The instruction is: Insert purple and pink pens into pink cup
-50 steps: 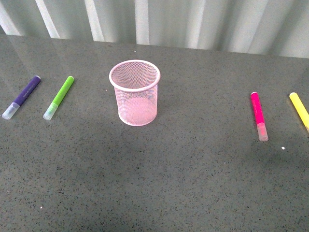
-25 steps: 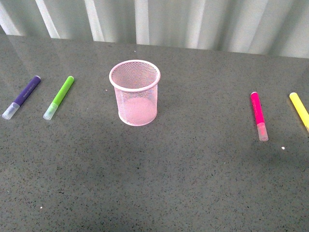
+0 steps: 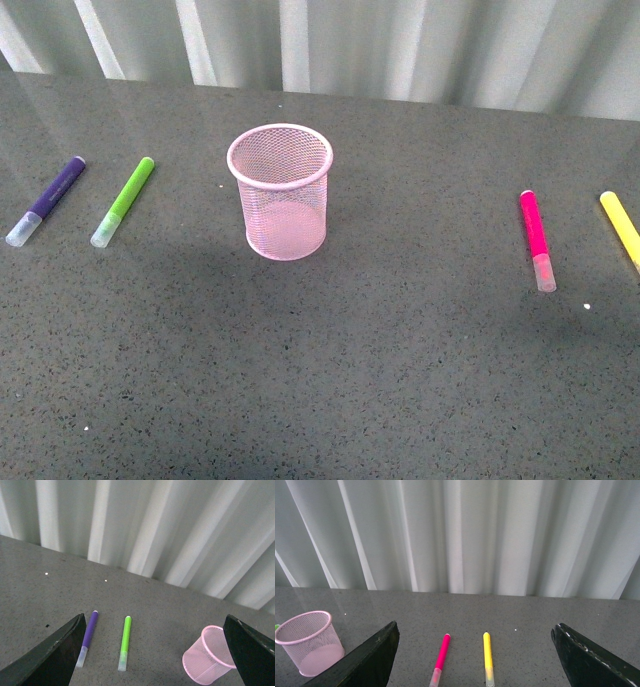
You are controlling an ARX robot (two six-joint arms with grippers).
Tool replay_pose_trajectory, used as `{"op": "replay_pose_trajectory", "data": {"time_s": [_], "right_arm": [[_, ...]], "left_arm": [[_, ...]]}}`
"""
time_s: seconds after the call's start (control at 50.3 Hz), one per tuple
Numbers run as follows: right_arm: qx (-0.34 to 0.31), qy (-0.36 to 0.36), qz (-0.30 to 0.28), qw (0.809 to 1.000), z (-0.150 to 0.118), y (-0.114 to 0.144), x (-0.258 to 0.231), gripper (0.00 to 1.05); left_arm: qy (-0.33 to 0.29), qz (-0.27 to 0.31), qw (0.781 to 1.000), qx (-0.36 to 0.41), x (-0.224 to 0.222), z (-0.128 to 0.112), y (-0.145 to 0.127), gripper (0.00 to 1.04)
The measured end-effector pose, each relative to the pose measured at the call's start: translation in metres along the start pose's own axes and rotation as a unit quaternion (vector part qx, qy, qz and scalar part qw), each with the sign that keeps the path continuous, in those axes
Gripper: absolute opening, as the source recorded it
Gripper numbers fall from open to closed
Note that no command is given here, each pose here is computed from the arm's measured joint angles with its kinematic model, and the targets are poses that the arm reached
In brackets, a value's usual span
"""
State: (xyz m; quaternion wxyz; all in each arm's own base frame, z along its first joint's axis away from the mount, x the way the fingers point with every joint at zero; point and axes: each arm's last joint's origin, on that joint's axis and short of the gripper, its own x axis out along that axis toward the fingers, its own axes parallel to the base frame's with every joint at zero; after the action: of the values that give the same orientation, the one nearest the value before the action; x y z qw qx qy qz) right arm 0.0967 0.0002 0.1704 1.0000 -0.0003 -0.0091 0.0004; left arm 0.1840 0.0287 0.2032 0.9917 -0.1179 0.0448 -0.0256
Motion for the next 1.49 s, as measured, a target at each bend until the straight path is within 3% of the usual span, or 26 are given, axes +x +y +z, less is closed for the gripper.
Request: {"op": "replay_pose_trajectory", "data": {"time_s": [0.259, 0.537, 0.836, 1.174, 1.492], "right_arm": [[0.0, 0.0, 0.0, 1.0, 0.0, 0.0, 0.0, 0.98], [0.0, 0.0, 0.0, 1.0, 0.0, 0.0, 0.0, 0.98], [0.0, 0.0, 0.0, 1.0, 0.0, 0.0, 0.0, 0.98], [0.0, 0.0, 0.0, 1.0, 0.0, 0.0, 0.0, 0.98], [0.0, 0.0, 0.0, 1.0, 0.0, 0.0, 0.0, 0.98]], "left_arm": [[0.086, -0.026, 0.995, 0.036, 0.099, 0.004, 0.033, 0.98], [0.166, -0.019, 0.98, 0.111, 0.172, -0.024, 0.07, 0.98], [0.221, -0.012, 0.964, 0.145, 0.209, -0.052, 0.095, 0.98], [0.273, -0.065, 0.934, 0.223, 0.231, -0.092, 0.098, 0.98], [0.284, -0.062, 0.928, 0.232, 0.248, -0.097, 0.098, 0.98]]}}
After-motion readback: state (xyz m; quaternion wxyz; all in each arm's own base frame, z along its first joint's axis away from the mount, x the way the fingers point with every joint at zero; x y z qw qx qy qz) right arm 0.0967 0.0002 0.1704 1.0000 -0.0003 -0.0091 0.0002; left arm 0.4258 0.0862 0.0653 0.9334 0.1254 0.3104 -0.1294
